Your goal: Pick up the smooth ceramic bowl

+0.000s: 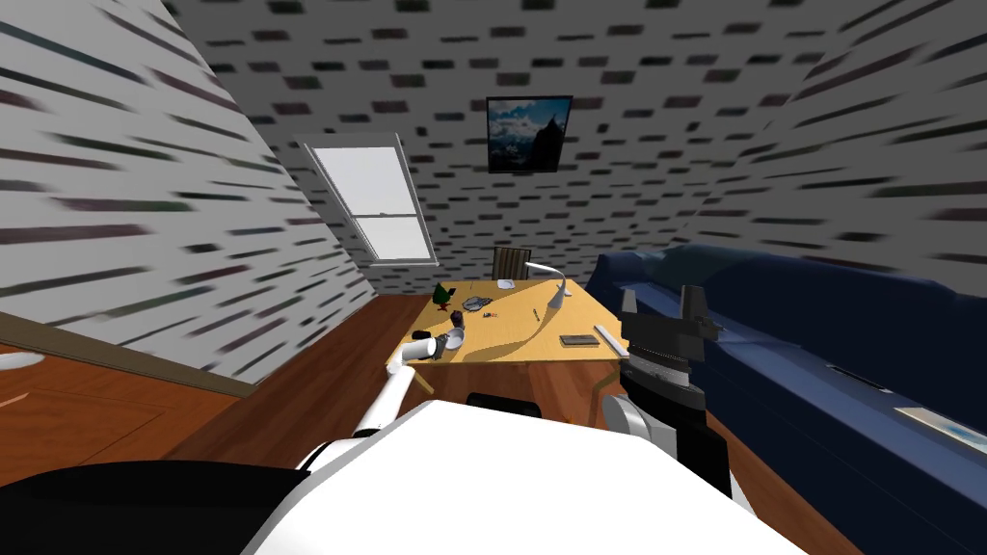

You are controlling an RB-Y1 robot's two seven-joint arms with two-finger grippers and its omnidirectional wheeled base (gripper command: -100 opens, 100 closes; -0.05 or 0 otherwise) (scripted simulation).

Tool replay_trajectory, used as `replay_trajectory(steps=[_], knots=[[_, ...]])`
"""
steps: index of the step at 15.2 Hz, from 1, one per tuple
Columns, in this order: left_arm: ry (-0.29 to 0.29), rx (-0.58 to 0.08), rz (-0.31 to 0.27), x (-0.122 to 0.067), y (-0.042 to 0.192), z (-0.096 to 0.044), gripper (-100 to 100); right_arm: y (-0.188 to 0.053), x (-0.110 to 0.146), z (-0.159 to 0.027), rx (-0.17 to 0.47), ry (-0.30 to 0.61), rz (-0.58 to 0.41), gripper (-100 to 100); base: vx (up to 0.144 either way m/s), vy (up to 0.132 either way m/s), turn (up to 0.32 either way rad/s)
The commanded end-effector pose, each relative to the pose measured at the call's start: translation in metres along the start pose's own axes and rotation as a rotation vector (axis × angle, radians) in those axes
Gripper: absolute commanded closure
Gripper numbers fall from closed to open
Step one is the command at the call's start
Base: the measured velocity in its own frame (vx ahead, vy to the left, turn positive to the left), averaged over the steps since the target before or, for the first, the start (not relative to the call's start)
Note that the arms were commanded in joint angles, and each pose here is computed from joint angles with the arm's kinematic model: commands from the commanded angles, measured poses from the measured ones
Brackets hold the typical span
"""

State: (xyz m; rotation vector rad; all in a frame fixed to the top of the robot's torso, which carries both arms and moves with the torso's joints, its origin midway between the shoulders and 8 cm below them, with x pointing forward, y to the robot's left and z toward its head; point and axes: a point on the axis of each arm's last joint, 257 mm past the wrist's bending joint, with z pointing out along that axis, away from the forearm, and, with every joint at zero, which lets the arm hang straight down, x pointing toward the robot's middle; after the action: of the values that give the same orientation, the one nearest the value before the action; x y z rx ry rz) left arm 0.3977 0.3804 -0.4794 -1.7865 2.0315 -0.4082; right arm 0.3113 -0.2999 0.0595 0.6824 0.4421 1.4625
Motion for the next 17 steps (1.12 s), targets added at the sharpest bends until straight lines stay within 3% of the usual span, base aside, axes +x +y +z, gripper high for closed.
replay_trajectory(steps=[1,4,5,9,11,12,16,17], knots=[[0.027,-0.036,-0.006,0.008,0.009,0.003,-100,0.000,0.000,0.000,0.000,0.000,0.000,0,0.028,-0.034,0.017],[0.061,-0.079,-0.014,0.020,0.018,0.007,-100,0.000,0.000,0.000,0.000,0.000,0.000,0,0.031,-0.034,0.024],[0.047,-0.061,-0.012,0.015,0.014,0.006,-100,0.000,0.000,0.000,0.000,0.000,0.000,0,0.019,-0.020,0.008],[0.046,-0.063,-0.023,0.027,0.023,0.020,-100,0.000,0.000,0.000,0.000,0.000,0.000,0,0.019,0.036,-0.038],[0.048,-0.065,-0.022,0.027,0.022,0.019,-100,0.000,0.000,0.000,0.000,0.000,0.000,0,0.016,0.043,-0.019],[0.047,-0.064,-0.022,0.027,0.022,0.019,100,0.000,0.000,0.000,0.000,0.000,0.000,0,0.004,0.012,-0.002],[0.046,-0.066,-0.021,0.027,0.024,0.020,100,0.000,0.000,0.000,0.000,0.000,0.000,0,-0.001,0.002,0.003],[0.048,-0.065,-0.018,0.022,0.019,0.013,100,0.000,0.000,0.000,0.000,0.000,0.000,0,-0.009,-0.027,0.042]])
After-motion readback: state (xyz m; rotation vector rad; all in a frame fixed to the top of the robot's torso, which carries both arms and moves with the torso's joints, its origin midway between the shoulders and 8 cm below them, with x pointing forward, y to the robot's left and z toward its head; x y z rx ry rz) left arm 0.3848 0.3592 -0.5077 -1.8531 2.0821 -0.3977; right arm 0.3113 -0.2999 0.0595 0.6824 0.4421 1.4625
